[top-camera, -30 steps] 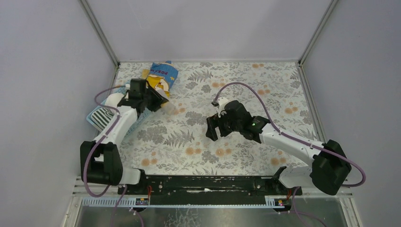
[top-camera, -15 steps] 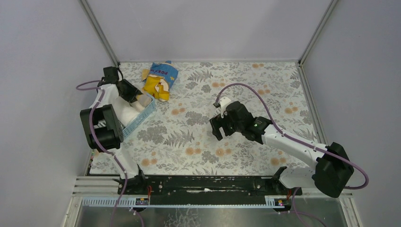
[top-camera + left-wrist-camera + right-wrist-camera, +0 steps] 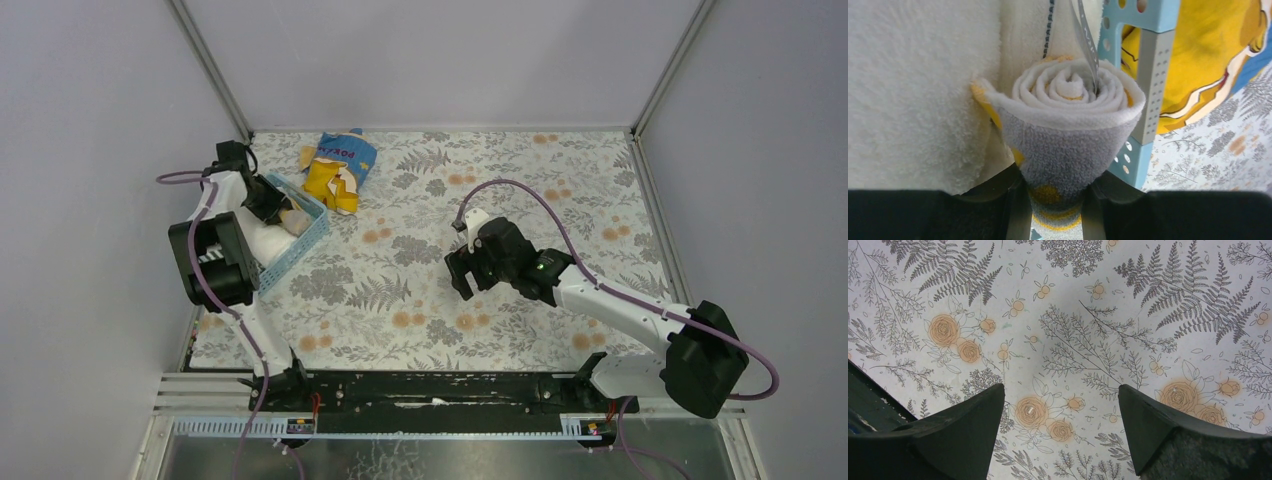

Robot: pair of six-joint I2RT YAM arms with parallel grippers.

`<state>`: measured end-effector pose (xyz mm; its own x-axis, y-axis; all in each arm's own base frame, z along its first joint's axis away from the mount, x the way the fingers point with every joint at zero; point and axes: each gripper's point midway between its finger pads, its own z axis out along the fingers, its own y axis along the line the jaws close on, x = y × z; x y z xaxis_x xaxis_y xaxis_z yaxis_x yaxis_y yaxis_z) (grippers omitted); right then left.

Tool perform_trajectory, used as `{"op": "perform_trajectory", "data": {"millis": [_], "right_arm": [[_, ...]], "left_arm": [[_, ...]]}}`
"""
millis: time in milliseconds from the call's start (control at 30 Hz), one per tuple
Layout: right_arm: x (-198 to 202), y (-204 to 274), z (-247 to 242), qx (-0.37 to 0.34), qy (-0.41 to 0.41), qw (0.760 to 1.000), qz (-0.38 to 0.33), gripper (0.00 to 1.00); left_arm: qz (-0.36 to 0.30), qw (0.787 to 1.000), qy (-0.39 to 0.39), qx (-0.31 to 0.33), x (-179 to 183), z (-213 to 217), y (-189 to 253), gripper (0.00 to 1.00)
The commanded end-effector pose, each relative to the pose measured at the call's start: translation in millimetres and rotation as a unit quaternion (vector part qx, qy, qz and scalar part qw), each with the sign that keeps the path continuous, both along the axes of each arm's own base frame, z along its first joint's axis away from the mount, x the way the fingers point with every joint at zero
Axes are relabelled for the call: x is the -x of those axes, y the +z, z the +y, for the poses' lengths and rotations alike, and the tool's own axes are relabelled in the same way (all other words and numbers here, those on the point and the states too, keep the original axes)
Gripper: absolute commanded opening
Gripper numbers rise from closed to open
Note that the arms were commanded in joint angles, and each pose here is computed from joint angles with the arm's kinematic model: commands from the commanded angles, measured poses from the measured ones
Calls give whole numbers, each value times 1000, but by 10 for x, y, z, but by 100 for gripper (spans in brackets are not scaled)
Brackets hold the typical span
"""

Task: Roll the towels
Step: Place the towel in the bin.

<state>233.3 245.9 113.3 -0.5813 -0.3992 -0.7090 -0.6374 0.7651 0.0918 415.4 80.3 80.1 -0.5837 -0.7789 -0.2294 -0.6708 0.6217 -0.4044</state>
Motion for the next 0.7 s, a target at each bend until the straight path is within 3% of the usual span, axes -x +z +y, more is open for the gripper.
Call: {"op": "perform_trajectory", "data": {"millis": [0,367,500,667], "right_arm": [[-59,148,19,-10,0,1000,-28,90],[-77,89,5,-6,-7,1000,-28,90],[-77,167,-1,-11,-9,999,-34,90],[-87,279,-33,-15,-13,999,-47,90]], "left_arm": [[87,995,3,-52,277,215,-291,23],[159,984,3,-82,402,256,-628,37],[133,988,7,-80,340,244,-438,50],[95,991,13,-89,271,252,-128,58]]}}
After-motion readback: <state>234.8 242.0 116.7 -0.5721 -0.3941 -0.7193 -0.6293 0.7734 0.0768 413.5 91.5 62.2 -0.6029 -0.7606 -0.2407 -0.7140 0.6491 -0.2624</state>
